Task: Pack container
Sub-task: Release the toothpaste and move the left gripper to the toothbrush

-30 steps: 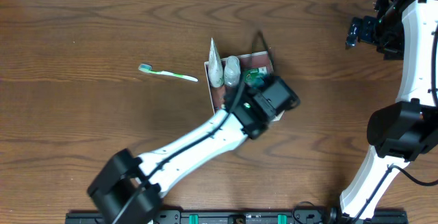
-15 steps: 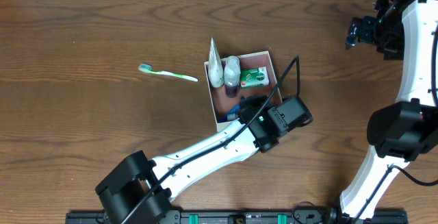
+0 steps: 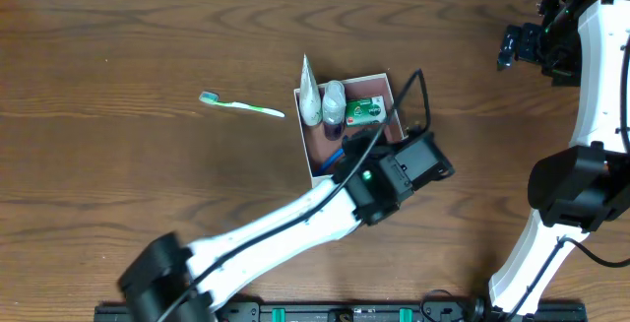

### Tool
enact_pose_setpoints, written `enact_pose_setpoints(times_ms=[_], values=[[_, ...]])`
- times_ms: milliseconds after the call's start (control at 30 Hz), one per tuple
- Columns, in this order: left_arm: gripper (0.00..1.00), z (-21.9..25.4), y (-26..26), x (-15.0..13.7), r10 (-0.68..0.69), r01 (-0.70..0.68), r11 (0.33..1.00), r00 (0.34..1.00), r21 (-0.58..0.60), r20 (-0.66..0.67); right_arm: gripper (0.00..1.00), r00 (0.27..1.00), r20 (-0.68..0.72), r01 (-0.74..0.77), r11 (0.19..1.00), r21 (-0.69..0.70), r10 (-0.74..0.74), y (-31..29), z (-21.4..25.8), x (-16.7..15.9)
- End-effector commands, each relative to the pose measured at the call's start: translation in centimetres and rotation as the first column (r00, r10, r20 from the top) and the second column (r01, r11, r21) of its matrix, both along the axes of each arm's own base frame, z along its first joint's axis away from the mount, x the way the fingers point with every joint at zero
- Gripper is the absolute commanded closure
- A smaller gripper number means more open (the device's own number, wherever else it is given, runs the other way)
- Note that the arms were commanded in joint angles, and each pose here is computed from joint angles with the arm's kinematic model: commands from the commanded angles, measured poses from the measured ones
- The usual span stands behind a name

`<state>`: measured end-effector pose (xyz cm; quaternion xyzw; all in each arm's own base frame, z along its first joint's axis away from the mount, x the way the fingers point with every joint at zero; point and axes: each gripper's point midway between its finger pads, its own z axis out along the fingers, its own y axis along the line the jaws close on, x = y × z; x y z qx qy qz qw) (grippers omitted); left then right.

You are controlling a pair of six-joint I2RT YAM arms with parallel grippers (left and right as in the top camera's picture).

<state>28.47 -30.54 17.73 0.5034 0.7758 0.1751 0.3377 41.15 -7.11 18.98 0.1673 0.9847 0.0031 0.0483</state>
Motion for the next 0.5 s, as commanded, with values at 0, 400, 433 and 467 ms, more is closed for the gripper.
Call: enact_pose_setpoints(times_ms=[0,400,433,467], values=[[0.54,9.5,0.2,-0.6,0.132,-0.095,0.933,0.988,-0.348,0.082,0.01,1.0,0.008,-0.01,1.0,-0.01,0.01,-0.3,0.3,0.0],[0.46,16.1,16.6,3.7,0.679,-0.524,0.479,0.73,-0.705,-0.081,0.01,1.0,0.008,-0.01,1.0,-0.009,0.01,-0.3,0.3,0.0],[0.47,15.8,18.4,4.4,0.724,-0.561,0.438,0.684,-0.702,-0.095,0.01,1.0,0.008,-0.01,1.0,-0.009,0.01,-0.3,0.3,0.0],[0.45,15.3,19.9,5.1,0.758,-0.593,0.412,0.645,-0.692,-0.102,0.01,1.0,0.008,-0.01,1.0,-0.009,0.01,-0.3,0.3,0.0]])
